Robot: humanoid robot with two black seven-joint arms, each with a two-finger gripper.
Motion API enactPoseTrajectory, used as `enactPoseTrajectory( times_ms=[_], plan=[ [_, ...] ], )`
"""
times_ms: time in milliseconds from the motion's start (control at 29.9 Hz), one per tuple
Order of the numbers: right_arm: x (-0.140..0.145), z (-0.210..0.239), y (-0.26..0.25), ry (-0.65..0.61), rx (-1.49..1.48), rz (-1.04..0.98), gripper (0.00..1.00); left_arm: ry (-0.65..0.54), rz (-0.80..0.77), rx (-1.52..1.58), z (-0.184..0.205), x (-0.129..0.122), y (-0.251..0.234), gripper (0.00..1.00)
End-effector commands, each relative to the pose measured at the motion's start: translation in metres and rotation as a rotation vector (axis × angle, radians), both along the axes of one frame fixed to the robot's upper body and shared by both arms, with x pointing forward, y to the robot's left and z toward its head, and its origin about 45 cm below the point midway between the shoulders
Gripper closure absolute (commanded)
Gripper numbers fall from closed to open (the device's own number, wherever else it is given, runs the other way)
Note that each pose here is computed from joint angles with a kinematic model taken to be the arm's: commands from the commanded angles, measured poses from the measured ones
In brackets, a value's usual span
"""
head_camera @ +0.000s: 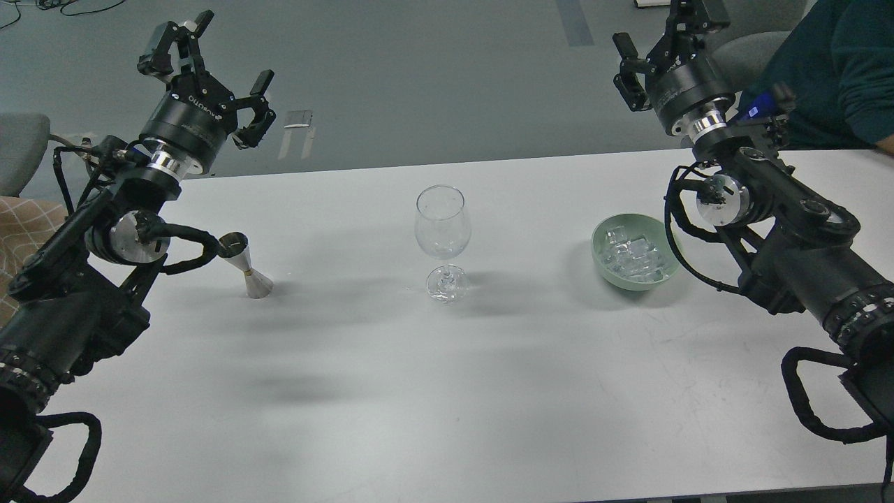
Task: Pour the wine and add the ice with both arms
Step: 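Move the left gripper down toward the silver jigger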
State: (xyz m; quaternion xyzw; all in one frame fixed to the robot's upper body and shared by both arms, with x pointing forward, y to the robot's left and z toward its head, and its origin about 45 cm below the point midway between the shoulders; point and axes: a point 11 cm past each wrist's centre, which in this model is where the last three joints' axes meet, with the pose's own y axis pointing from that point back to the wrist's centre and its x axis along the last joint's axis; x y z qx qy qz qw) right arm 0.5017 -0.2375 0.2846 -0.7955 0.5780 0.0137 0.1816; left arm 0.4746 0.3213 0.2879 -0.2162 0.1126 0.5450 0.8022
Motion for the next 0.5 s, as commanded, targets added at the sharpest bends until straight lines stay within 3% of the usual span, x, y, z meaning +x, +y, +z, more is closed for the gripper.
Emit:
enactPoseTrajectory(
  times_ms=[0,468],
  plan=[
    [-0.001,0.0,0.006,-0.001,0.013,0.015,0.0,0.019,0.005,0.0,-0.009,-0.003,0.002,0.02],
    [0.001,0.006,0.007,-0.009,0.022,0.007,0.0,0.044,0.08,0.002,-0.015,-0.001,0.021,0.02]
  ],
)
